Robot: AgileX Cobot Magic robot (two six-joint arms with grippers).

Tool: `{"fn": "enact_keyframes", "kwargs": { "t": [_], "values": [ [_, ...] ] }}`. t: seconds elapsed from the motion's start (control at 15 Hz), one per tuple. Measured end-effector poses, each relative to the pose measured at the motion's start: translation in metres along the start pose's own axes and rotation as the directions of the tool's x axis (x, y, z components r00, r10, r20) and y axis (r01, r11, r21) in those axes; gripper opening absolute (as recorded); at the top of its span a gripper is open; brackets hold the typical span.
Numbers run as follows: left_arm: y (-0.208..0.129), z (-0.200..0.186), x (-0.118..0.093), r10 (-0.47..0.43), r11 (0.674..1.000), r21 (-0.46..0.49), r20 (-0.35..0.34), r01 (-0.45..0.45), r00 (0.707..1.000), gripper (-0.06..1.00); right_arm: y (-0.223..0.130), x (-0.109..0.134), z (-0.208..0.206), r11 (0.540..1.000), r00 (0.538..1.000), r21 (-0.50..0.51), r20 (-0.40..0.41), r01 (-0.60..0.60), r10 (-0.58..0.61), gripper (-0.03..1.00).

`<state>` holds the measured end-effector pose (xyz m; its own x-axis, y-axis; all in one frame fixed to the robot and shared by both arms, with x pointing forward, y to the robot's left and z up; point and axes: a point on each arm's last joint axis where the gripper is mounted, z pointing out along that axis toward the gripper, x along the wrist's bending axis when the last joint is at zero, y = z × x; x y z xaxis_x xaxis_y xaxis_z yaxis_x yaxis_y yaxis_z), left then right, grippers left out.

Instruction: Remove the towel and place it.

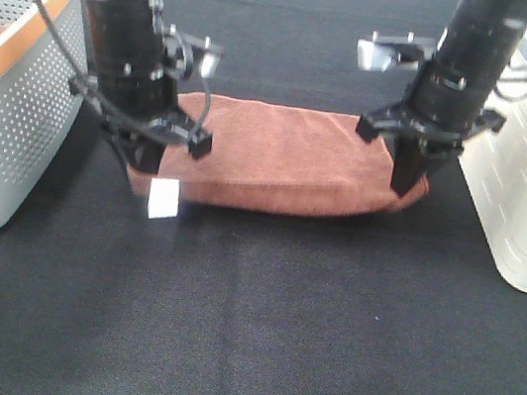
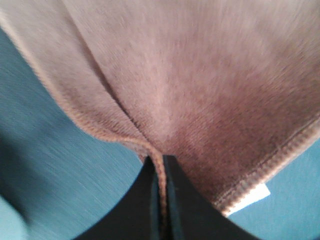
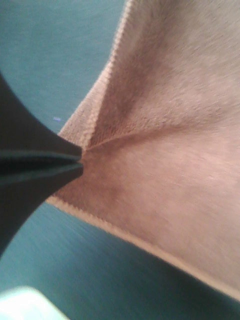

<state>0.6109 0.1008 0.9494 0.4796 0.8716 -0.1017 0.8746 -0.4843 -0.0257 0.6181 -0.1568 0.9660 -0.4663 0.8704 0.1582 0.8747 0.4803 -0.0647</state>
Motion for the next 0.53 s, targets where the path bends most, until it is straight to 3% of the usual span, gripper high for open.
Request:
{"fn": "enact_keyframes", "kwargs": {
  "t": [0.33,0.4,0.53],
  "values": [
    [-0.012,0.017,-0.002,-0.01,0.998,0.066,0.019,0.009,1.0,0.0,-0.01,-0.001,0.024,0.999,1.0,0.044,-0.019,-0.022,0.023,0.03],
    [-0.015,0.021,-0.002,-0.012,0.996,0.084,0.019,0.011,1.0,0.11,-0.01,-0.001,0.024,0.999,0.999,0.043,-0.018,-0.026,0.026,0.07],
    [-0.02,0.027,-0.001,-0.014,0.993,0.114,0.018,0.012,1.0,0.48,-0.011,-0.001,0.024,0.998,0.999,0.051,-0.018,-0.028,0.029,0.29]
  ]
}}
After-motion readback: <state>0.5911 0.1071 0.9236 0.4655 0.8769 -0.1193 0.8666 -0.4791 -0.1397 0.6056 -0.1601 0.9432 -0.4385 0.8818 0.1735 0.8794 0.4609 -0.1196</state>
